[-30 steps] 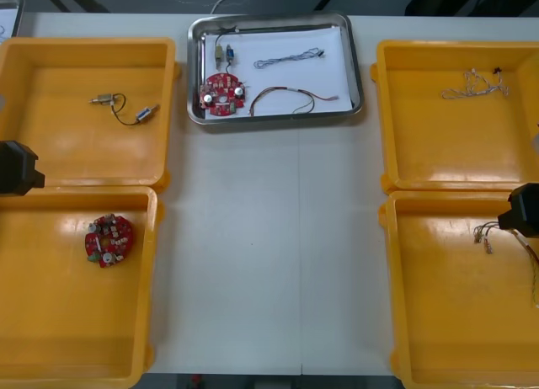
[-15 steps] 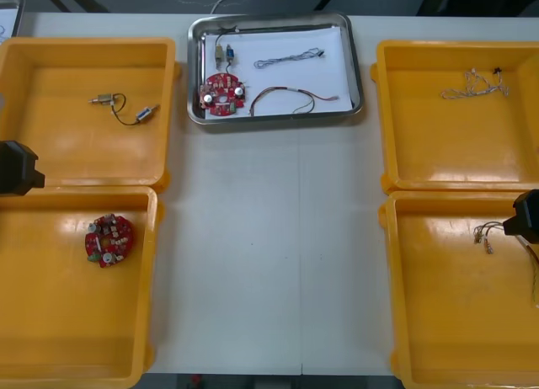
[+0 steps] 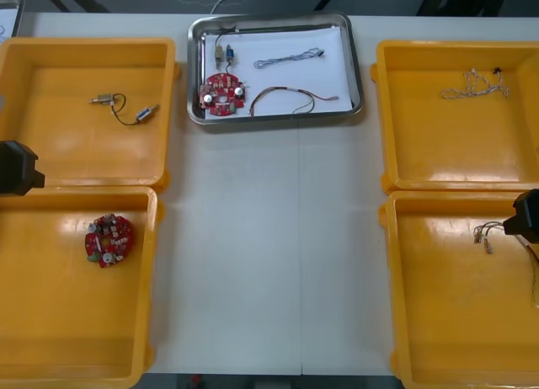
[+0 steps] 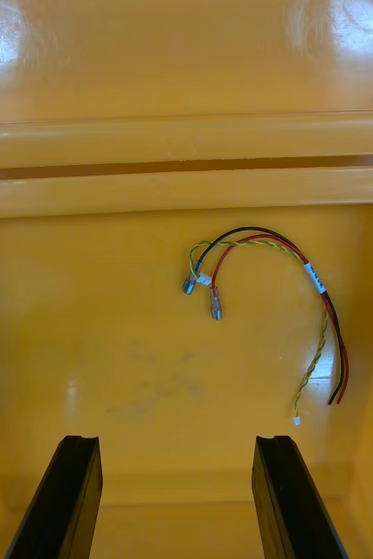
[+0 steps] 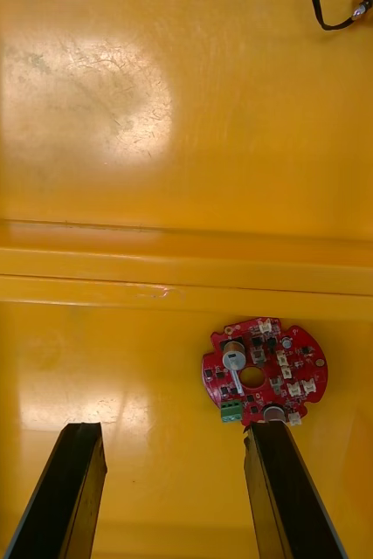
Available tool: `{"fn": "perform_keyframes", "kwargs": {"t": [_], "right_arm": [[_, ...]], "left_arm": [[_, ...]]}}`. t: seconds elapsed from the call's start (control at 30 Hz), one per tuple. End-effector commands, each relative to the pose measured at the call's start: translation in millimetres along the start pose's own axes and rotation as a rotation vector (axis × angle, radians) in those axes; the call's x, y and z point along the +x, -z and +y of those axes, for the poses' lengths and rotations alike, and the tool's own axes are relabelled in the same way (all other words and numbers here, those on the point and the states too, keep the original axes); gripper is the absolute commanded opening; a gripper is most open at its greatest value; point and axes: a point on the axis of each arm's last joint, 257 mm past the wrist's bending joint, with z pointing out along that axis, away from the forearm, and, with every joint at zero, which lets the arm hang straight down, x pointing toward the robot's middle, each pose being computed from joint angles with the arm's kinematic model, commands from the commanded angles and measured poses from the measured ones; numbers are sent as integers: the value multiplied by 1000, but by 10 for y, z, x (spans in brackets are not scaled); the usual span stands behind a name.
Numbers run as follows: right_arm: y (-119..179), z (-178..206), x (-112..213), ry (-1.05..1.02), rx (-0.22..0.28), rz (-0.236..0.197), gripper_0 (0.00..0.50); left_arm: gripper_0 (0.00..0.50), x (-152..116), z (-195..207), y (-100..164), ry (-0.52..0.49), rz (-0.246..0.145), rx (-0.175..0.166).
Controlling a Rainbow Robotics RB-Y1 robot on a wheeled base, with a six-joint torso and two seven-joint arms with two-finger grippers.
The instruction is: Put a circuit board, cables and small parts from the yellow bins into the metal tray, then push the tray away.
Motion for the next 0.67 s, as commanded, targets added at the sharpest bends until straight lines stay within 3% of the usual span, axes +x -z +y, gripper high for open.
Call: {"fn": "perform_keyframes", "kwargs": {"t": [0.03,0.67], "right_arm": [[99,-56,-72,29,16,-43,500],[99,-56,-72,29,16,-43,500]], "left_arm": [[474,-41,180,132,-73,-26,-50],[472,-41,180,132,-73,-26,-50]]}}
